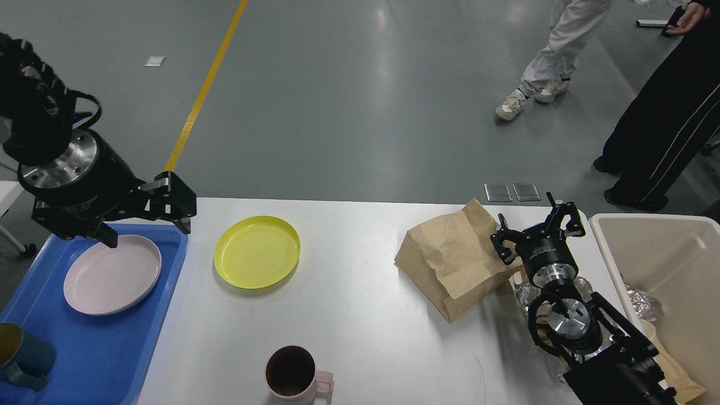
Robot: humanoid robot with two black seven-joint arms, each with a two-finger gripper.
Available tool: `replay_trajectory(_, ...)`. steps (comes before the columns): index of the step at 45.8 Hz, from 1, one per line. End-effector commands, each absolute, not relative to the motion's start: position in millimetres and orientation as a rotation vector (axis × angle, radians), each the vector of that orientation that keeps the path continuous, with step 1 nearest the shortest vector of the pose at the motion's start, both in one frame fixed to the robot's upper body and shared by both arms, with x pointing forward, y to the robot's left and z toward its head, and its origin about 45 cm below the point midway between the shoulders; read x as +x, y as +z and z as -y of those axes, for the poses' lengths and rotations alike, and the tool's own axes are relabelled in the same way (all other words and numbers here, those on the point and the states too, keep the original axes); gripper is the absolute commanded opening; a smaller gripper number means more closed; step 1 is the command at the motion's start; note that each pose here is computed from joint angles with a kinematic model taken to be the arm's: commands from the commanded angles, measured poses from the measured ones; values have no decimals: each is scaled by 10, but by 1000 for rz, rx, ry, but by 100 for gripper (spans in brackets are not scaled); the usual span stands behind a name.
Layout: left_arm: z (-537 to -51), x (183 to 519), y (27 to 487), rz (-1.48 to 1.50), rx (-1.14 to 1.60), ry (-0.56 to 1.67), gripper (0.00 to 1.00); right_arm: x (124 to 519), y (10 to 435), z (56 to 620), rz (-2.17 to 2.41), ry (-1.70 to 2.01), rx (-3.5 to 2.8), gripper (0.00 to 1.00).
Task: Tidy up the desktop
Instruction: 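Move the left gripper over the pink mug and grasp it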
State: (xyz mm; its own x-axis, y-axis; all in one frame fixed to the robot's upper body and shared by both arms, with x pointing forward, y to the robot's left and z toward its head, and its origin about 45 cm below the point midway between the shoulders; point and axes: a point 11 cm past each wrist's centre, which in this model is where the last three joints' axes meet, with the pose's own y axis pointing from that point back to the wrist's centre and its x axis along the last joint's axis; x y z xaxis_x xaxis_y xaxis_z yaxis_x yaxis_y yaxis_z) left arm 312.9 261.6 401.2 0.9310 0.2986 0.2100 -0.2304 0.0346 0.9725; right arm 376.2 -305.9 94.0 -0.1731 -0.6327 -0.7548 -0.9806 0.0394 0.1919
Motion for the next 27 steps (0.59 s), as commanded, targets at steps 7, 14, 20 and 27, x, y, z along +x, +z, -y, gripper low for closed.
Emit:
replay_trajectory(7, -2238, 3030, 4243, -40, 1430, 388, 96, 3761, 935, 3060, -1853, 972, -1623, 100)
replay_trajectory(14, -2285, 3026, 4073, -86, 1443, 365, 96, 3762, 939, 3058, -1852, 972, -1624, 100)
replay_trajectory(20, -2251, 2976, 3698, -167, 1446, 273, 96, 3762, 939, 3058, -1852, 972, -1624, 100)
replay_trajectory(27, -2188, 2936, 3137, -201, 1476, 216, 96, 3755, 931, 3069, -1856, 972, -1623, 100)
